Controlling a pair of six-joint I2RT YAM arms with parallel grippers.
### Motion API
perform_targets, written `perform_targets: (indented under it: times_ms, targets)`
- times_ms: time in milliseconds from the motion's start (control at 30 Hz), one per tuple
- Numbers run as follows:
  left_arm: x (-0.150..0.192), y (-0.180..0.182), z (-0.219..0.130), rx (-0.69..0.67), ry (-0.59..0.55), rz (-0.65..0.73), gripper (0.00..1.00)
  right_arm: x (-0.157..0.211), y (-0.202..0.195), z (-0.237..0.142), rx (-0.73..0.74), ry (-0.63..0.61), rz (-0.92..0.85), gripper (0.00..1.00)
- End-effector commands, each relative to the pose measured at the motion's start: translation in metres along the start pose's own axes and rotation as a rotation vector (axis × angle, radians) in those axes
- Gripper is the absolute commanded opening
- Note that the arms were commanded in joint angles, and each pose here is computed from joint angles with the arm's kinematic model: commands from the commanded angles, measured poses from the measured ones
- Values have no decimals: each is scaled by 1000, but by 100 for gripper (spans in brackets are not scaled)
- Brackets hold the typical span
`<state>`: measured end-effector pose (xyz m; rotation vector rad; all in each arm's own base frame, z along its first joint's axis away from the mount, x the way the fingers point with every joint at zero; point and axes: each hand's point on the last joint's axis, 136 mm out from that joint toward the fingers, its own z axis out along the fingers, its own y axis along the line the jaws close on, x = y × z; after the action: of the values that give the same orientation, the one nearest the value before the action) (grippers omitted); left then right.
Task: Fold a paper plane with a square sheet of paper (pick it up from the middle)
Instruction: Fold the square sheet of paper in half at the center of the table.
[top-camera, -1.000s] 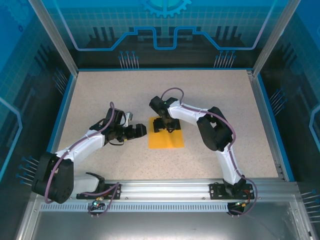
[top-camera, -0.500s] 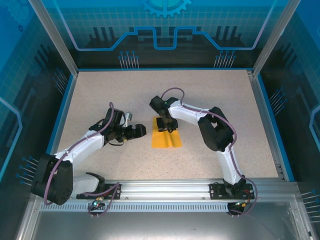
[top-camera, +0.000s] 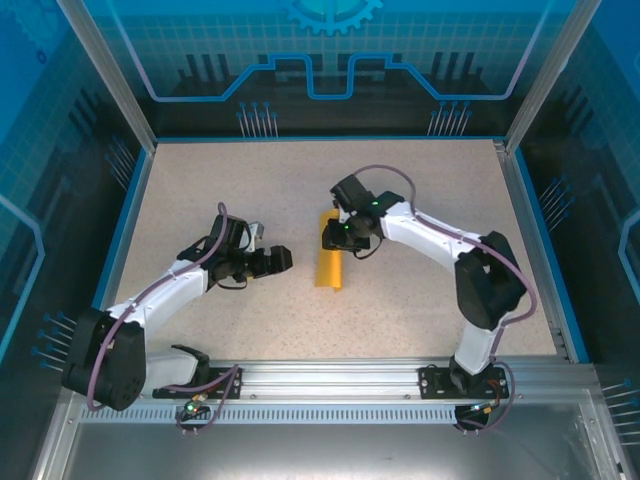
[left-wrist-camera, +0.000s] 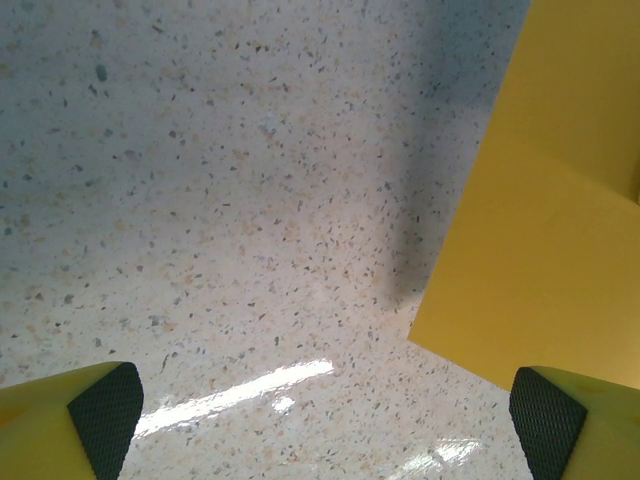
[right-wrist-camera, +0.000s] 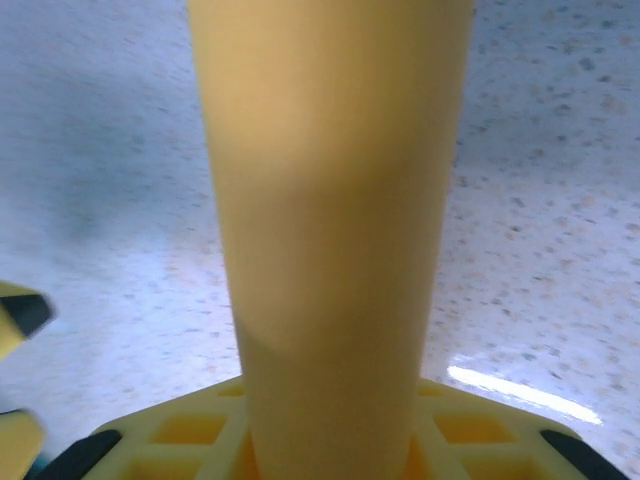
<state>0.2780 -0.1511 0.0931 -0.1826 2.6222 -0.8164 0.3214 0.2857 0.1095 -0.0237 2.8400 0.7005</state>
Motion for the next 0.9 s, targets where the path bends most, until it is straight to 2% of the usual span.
perform_targets:
  times_ms: [0,67,200,467,600,700,767,867]
  targets:
    - [-6,-14,-8,32,-12,24,99,-4,25,-5,-299,12,60,36]
    - [-7,-18,-9,45,-13,22,99,1,19,1,-353,31,89,36]
    - [-8,-26,-11,84,-8,18,98,20,-7,23,-336,81,118,39]
    - [-4,-36,-9,128,6,8,98,48,-62,50,-178,151,147,42]
    - [-1,-39,-4,130,20,13,99,49,-80,49,-121,152,152,49]
    - [0,-43,-2,133,25,18,98,46,-81,43,-116,140,145,58]
    - [0,-45,-1,134,27,23,99,46,-83,40,-101,136,139,60]
    - [0,-47,2,136,34,25,99,47,-86,34,-72,128,131,70]
